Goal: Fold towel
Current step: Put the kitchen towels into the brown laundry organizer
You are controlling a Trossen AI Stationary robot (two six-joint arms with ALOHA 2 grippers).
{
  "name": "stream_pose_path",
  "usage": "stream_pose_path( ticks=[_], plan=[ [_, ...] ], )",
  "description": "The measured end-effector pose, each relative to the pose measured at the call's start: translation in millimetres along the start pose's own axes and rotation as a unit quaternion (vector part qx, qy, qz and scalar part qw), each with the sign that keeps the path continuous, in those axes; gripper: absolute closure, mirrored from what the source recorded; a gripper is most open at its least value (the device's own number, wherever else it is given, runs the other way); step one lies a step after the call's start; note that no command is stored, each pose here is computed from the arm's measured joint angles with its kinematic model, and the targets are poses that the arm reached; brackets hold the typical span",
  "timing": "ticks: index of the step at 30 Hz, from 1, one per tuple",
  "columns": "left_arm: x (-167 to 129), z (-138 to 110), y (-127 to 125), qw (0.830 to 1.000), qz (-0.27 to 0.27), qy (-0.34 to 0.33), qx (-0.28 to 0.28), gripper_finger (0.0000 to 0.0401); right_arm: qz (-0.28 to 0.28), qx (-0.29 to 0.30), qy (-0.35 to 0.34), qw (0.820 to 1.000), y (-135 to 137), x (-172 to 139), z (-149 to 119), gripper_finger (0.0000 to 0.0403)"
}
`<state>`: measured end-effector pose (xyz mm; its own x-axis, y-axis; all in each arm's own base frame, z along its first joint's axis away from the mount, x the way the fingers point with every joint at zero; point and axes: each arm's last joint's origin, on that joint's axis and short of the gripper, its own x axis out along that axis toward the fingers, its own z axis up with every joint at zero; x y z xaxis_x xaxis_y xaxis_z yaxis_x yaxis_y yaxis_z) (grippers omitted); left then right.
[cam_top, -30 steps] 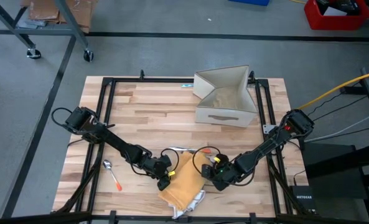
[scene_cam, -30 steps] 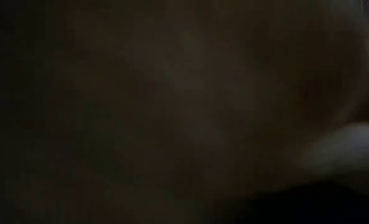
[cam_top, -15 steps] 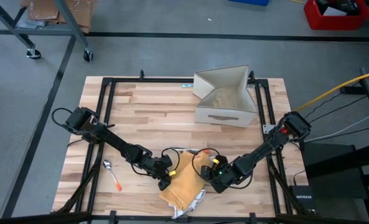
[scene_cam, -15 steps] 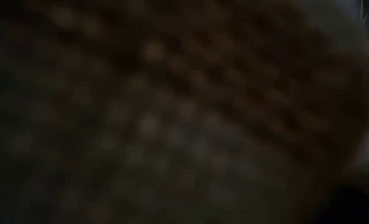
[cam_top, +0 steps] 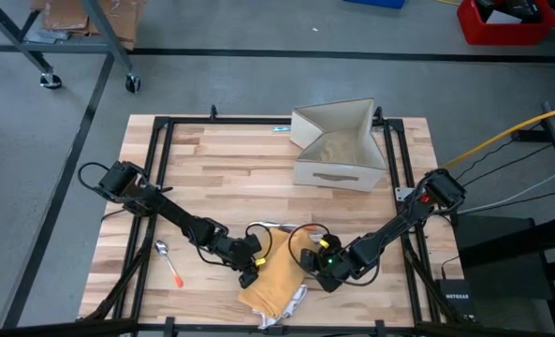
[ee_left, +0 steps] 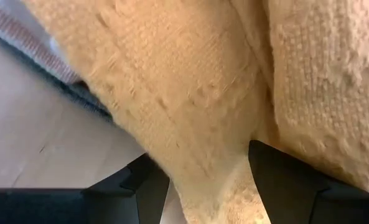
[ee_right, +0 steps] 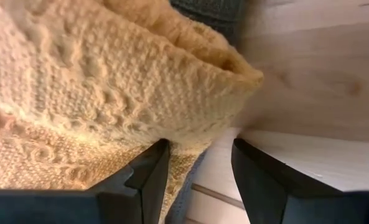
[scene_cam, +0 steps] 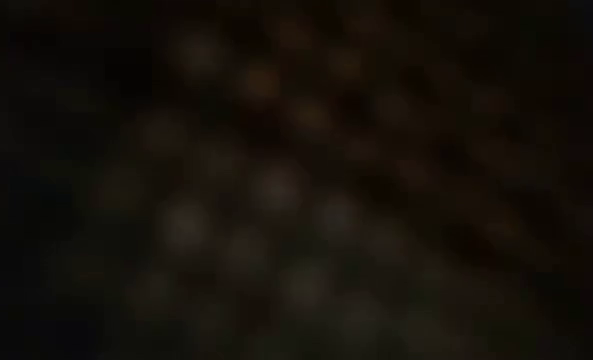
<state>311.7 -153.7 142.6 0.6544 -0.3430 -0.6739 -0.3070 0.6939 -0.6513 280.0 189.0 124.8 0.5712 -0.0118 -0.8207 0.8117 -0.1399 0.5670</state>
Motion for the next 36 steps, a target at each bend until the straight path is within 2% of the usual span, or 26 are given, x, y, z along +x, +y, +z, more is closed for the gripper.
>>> stream_pose_path(
  ticks=[12,21,26,36],
  plan=[
    [-0.1,0.2,-0.3,1.0,-0.001,-0.001,-0.002,0.0193,0.048,-0.016,-0.025,0.998,6.0,1.6,0.6,0.0226],
    [-0.1,0.3,-0.2,1.0,-0.001,-0.001,-0.003,0.0193,0.049,-0.004,-0.018,0.999,18.9,7.8,14.2,0.0226],
    [-0.1,0.3,-0.3,1.0,-0.002,0.0,-0.004,0.0193,0.049,-0.03,-0.012,0.998,26.8,17.1,24.1,0.0226],
    [-1.2,-3.3,6.6,0.998,0.026,0.043,-0.023,0.0193,0.042,-0.04,-0.016,0.998,25.9,27.6,27.1,0.0226]
  ],
)
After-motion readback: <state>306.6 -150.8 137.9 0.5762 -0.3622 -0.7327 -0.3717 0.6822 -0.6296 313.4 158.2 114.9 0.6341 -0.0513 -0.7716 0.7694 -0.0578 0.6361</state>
